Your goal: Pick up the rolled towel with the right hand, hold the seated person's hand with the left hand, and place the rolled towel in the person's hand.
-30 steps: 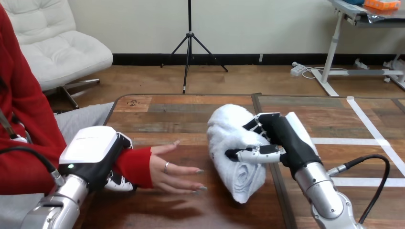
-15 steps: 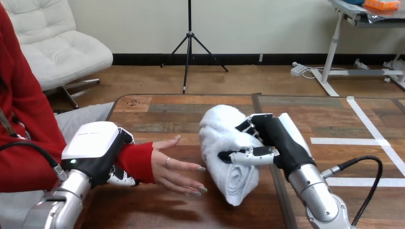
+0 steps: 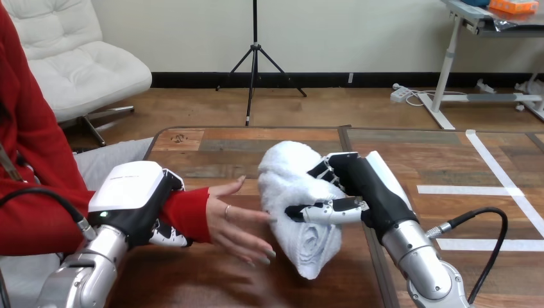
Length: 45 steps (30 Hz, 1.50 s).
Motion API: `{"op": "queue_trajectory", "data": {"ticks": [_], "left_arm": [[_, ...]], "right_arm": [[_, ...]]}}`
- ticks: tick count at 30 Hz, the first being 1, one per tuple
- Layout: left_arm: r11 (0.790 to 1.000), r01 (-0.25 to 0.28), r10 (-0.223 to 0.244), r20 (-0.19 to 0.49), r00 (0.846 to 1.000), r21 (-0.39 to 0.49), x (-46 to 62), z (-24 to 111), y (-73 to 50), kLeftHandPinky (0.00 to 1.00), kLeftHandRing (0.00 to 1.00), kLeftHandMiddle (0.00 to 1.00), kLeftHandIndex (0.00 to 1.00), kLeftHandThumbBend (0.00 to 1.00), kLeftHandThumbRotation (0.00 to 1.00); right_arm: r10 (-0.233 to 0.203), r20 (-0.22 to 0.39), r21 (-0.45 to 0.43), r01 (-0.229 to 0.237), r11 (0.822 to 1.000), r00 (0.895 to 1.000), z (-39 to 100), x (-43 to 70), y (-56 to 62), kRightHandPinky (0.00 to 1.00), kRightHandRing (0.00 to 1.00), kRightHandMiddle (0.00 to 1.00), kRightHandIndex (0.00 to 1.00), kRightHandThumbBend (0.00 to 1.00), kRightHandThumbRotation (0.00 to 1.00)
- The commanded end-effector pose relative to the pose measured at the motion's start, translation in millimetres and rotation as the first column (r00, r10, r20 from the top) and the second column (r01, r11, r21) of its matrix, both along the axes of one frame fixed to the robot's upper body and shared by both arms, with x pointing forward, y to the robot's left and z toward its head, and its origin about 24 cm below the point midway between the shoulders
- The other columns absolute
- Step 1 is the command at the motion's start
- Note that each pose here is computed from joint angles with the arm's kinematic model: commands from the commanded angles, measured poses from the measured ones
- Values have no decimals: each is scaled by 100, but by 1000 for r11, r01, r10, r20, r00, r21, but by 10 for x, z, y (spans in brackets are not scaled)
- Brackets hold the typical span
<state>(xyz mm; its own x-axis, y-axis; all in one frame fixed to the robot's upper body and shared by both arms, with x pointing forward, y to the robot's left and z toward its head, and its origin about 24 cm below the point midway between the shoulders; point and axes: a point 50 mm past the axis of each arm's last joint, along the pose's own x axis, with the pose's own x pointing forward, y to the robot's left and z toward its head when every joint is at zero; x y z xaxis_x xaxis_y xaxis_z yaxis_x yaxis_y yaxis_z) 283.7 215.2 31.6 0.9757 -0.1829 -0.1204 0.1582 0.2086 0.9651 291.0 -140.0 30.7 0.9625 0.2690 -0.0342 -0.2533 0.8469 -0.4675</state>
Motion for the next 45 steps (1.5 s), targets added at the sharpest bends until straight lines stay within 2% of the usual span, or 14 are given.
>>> {"op": "queue_trajectory", "data": {"ticks": [1, 11, 17, 23, 36, 45], "left_arm": [[978, 192, -145, 398, 906, -81, 497, 1029, -504, 22, 28, 35, 36, 72, 0], [977, 195, -144, 400, 905, -89, 519, 1052, -529, 21, 28, 35, 36, 72, 0], [976, 197, -142, 406, 903, -97, 526, 1067, -540, 21, 28, 35, 36, 72, 0], [975, 199, -142, 410, 901, -99, 534, 1080, -545, 21, 28, 35, 36, 72, 0], [972, 203, -138, 421, 896, -115, 547, 1103, -539, 21, 27, 34, 36, 72, 0], [971, 205, -135, 427, 894, -122, 554, 1118, -534, 22, 28, 34, 36, 72, 0]], "right_arm": [[67, 309, 87, -98, 991, 949, 758, 112, 225, 25, 30, 36, 42, 71, 0], [84, 327, 92, -120, 988, 941, 806, 77, 256, 25, 30, 36, 42, 70, 0], [99, 351, 98, -142, 985, 931, 838, 50, 269, 25, 30, 35, 41, 70, 0], [110, 358, 108, -158, 982, 927, 866, 22, 283, 25, 30, 35, 41, 70, 0], [134, 388, 113, -191, 975, 912, 929, -33, 314, 24, 29, 35, 41, 69, 0], [144, 397, 122, -208, 970, 906, 969, -68, 332, 25, 30, 35, 41, 70, 0]]}}
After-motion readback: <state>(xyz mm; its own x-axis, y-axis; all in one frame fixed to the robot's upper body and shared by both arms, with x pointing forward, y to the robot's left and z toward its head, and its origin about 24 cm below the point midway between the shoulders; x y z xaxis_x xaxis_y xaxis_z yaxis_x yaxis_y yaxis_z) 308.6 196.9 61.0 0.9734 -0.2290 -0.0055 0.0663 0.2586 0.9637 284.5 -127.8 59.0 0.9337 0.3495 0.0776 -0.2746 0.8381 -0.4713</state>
